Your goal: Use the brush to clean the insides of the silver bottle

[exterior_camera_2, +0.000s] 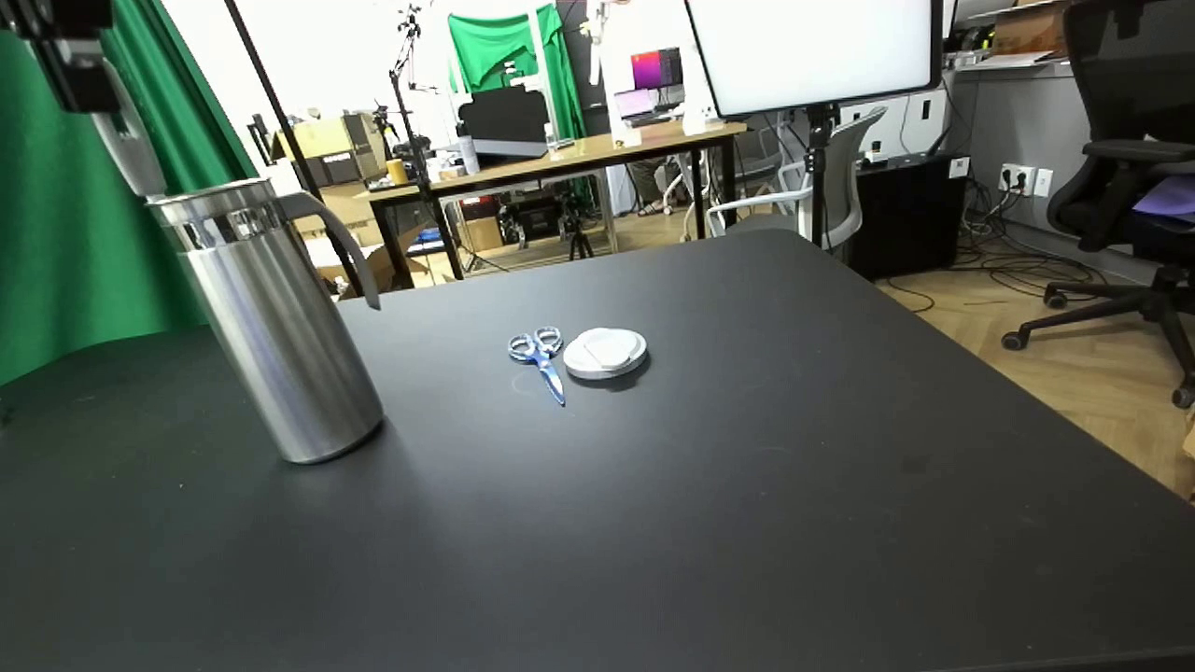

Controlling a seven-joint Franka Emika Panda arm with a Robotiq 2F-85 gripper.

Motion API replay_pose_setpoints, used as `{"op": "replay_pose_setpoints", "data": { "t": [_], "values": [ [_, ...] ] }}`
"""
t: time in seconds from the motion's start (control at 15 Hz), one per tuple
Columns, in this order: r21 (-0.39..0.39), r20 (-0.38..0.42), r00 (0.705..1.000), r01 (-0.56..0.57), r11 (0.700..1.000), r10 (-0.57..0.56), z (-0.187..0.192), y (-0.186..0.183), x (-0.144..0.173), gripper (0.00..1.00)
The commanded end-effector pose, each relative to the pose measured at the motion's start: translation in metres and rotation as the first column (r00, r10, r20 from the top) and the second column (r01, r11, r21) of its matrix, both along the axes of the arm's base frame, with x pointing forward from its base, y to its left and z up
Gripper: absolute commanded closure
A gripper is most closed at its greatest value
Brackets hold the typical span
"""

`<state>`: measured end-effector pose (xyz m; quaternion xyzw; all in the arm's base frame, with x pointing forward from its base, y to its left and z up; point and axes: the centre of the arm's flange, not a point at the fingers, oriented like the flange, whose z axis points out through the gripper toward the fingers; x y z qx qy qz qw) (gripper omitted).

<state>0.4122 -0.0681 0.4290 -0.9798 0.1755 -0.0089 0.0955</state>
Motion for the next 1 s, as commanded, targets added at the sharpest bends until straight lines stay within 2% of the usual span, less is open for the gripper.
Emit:
{"op": "replay_pose_setpoints", "data": {
  "t": [0.0,0.27,0.73,0.93],
  "values": [
    [0.024,-0.014,0.999,-0.035,0.999,0.036,-0.007,0.012,0.007,0.96],
    [-0.002,0.002,0.998,-0.068,0.998,0.068,0.022,0.027,0.009,0.96],
    [-0.043,0.039,0.99,-0.131,0.99,0.133,0.096,0.047,0.0,0.96],
    [-0.043,0.047,0.99,-0.131,0.99,0.133,0.106,0.044,0.001,0.96]
  ]
}}
